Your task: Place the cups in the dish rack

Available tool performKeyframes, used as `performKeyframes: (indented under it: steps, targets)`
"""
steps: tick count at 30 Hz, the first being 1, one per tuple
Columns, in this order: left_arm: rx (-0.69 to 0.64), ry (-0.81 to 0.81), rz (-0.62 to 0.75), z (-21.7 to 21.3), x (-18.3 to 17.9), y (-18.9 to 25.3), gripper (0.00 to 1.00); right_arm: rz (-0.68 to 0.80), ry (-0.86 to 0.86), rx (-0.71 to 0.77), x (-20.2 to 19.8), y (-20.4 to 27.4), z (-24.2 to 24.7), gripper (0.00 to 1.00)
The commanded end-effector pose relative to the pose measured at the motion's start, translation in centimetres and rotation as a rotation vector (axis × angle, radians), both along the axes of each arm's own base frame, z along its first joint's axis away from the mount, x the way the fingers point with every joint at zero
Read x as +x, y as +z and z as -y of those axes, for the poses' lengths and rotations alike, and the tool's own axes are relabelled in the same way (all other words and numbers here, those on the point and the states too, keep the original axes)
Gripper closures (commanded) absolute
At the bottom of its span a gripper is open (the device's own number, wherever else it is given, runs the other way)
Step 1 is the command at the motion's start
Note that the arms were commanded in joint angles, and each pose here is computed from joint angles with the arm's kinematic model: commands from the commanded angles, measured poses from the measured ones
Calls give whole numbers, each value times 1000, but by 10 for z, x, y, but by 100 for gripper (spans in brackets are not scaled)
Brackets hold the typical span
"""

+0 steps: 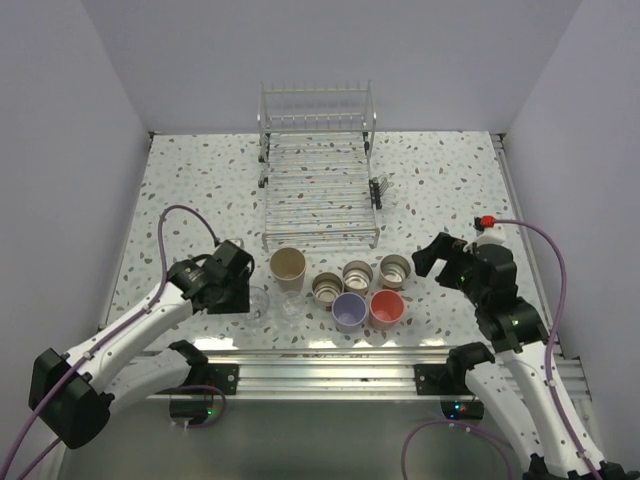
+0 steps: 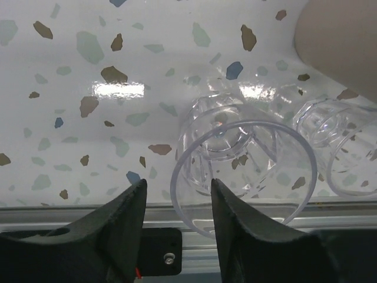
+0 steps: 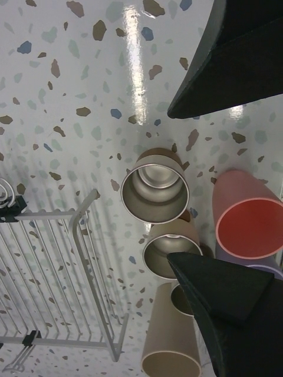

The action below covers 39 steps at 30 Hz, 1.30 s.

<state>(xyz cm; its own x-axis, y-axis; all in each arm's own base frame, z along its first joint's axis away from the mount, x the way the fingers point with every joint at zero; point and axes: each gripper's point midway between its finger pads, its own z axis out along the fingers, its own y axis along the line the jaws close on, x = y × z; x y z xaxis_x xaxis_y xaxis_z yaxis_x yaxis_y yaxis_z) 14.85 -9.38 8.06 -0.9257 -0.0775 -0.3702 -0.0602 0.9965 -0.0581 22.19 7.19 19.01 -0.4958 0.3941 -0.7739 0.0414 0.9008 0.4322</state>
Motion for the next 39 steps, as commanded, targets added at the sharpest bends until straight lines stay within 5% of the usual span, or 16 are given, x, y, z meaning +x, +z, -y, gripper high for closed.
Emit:
performKeyframes:
  steps: [1, 11, 18, 26, 34, 37, 38, 39]
  targets:
    - [-51, 17, 20, 11, 8, 0, 55, 21, 23, 10, 3, 7, -5, 2]
    - [-93, 51, 71, 15, 14, 10, 100, 11, 27, 26, 3, 3, -7, 2]
    - [-41, 110, 173, -4, 22, 49, 100, 14, 69, 50, 5, 13, -16, 2]
    - [-59, 118, 434, -10, 57, 161, 100, 46, 147, 122, 13, 46, -37, 2]
    - [-314, -51, 826, 42, 108, 294, 100, 146, 432, 454, 30, 149, -107, 2]
    - [-502, -222, 944, 87, 114, 319, 100, 189, 510, 586, 41, 176, -125, 2]
    - [-672, -353, 1076, 110, 102, 358, 100, 152, 504, 677, 42, 181, -130, 2]
    - [-726, -375, 1058, 121, 101, 339, 100, 175, 525, 784, 47, 194, -136, 2]
